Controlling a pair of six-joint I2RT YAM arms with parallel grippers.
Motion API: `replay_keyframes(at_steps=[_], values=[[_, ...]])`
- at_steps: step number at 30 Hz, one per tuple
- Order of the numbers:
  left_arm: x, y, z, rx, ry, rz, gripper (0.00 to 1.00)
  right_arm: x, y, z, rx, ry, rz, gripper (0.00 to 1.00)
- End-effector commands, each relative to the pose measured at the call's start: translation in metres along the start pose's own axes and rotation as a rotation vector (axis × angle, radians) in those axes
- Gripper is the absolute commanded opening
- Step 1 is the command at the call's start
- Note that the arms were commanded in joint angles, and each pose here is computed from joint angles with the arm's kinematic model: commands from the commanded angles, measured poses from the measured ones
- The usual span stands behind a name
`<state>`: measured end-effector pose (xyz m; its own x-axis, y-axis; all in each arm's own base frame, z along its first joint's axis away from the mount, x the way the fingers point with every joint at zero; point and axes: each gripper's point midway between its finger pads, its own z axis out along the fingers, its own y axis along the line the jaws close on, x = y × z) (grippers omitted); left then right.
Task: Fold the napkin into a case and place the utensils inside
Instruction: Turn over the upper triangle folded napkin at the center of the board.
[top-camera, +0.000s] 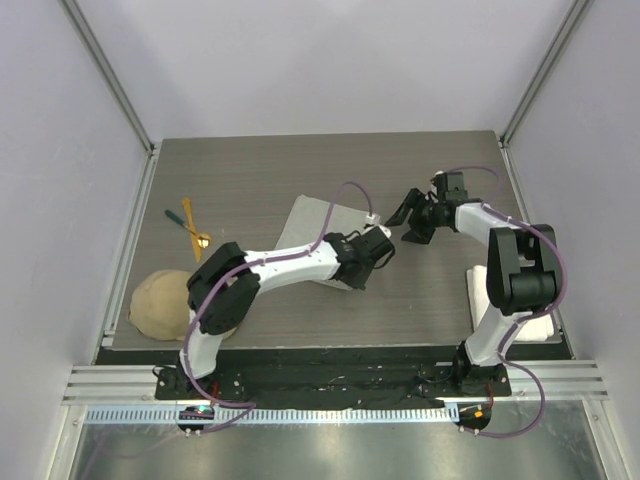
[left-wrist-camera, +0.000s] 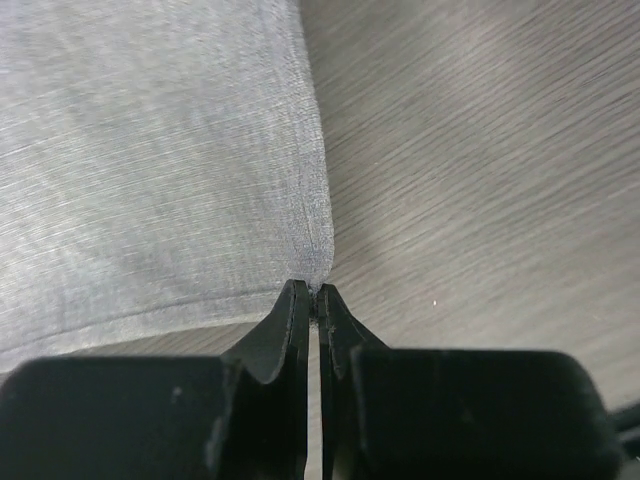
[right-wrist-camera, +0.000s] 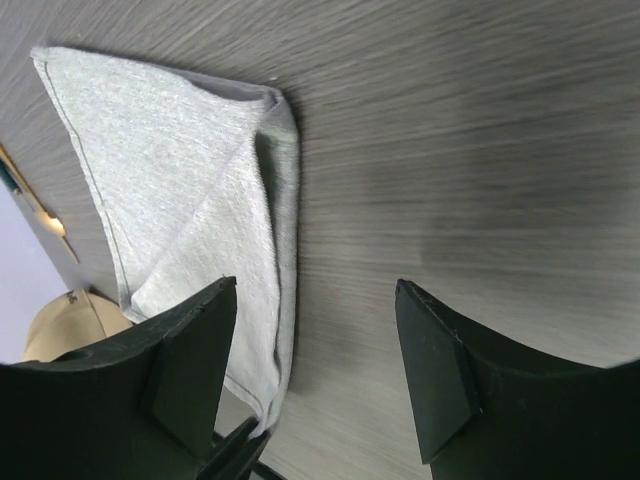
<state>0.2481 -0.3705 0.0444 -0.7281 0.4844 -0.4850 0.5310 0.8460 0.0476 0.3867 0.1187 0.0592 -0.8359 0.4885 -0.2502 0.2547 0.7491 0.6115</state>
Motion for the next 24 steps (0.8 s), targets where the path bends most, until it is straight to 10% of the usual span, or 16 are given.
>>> replay_keyframes(at_steps=[1,24], values=[[-0.026,-0.001,-0.036,0.12,-0.07,-0.097,0.0,-0.005,0.028,0.019,-0.106,0.003,0.019,0.7],[-0.042,0.015,-0.069,0.144,-0.131,-0.14,0.0,0.003,0.031,0.061,-0.102,0.002,0.054,0.59]])
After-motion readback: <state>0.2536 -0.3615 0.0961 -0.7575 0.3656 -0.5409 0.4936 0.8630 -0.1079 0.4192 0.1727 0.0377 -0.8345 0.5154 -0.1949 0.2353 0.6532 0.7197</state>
